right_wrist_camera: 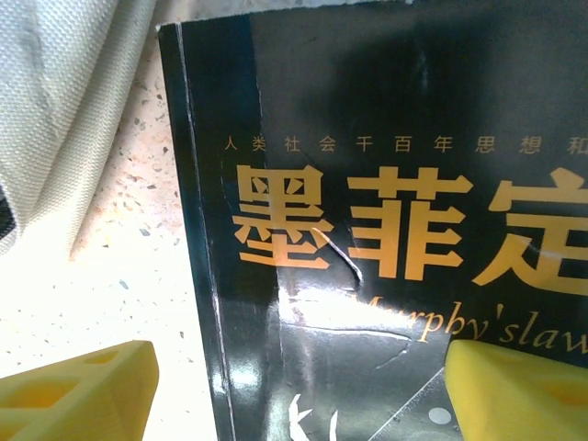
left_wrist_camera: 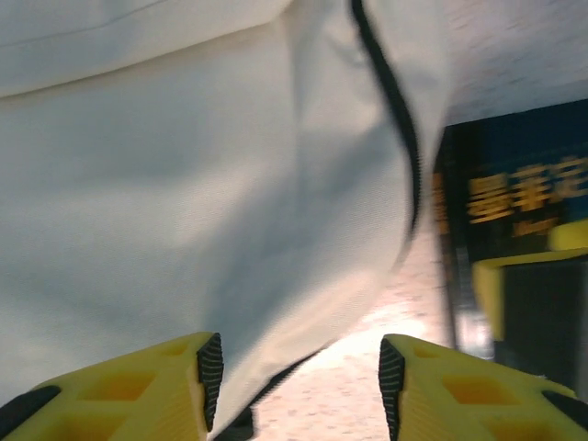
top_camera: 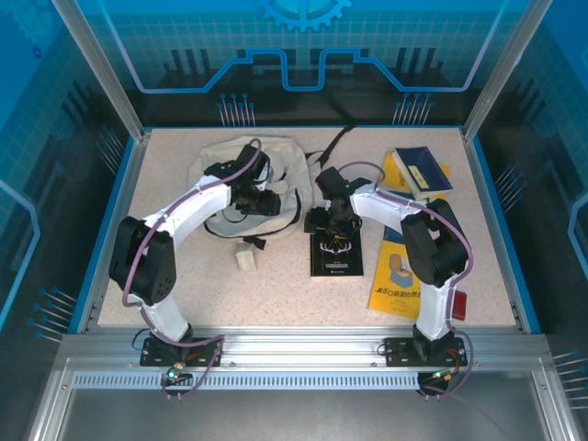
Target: Pack the student bag
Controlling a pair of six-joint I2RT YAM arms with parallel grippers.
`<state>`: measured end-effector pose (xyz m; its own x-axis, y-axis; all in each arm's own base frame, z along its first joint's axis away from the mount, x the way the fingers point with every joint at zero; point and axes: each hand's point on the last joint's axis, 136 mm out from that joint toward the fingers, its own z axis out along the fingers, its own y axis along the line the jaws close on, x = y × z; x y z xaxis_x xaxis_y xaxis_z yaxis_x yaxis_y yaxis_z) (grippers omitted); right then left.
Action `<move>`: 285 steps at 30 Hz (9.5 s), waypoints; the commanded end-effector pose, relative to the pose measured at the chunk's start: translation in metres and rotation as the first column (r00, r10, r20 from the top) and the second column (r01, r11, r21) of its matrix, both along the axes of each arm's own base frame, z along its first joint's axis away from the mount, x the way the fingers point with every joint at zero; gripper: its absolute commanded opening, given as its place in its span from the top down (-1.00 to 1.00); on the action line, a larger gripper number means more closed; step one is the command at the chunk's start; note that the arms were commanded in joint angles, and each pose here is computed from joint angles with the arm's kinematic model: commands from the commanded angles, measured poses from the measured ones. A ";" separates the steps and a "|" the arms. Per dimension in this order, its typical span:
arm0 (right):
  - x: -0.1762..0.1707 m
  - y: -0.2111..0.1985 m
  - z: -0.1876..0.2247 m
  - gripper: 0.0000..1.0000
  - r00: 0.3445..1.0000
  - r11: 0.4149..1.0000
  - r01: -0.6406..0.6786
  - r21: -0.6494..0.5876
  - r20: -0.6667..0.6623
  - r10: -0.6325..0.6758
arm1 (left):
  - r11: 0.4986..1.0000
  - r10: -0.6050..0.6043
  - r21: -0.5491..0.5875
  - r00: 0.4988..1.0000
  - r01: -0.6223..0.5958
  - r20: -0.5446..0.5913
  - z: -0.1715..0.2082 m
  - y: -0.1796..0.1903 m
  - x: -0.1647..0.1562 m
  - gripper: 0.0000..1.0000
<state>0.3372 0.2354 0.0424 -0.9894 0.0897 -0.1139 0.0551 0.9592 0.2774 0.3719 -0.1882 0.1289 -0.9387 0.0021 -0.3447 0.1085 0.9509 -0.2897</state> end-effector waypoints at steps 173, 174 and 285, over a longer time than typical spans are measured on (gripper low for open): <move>0.035 -0.008 -0.015 -0.10 0.995 0.958 -0.068 0.277 -0.051 0.085 | 0.926 0.046 -0.340 0.942 -0.165 -0.332 -0.082 -0.063 0.017 -0.22; 0.036 -0.006 -0.015 -0.07 0.995 0.955 -0.074 0.288 -0.050 0.092 | 0.923 0.045 -0.345 0.939 -0.170 -0.340 -0.083 -0.064 0.017 -0.21; 0.012 -0.095 0.179 0.81 0.740 0.780 0.331 0.532 0.366 -0.564 | 0.998 -0.023 0.052 0.993 0.029 -0.114 -0.002 0.020 -0.030 -0.54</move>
<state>0.3503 0.1527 0.1955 -0.6579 0.6922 -0.2968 0.2641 0.5811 0.7698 0.3744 -0.1812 0.1486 -0.9331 -0.1606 -0.3216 -0.0144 0.9106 -0.4131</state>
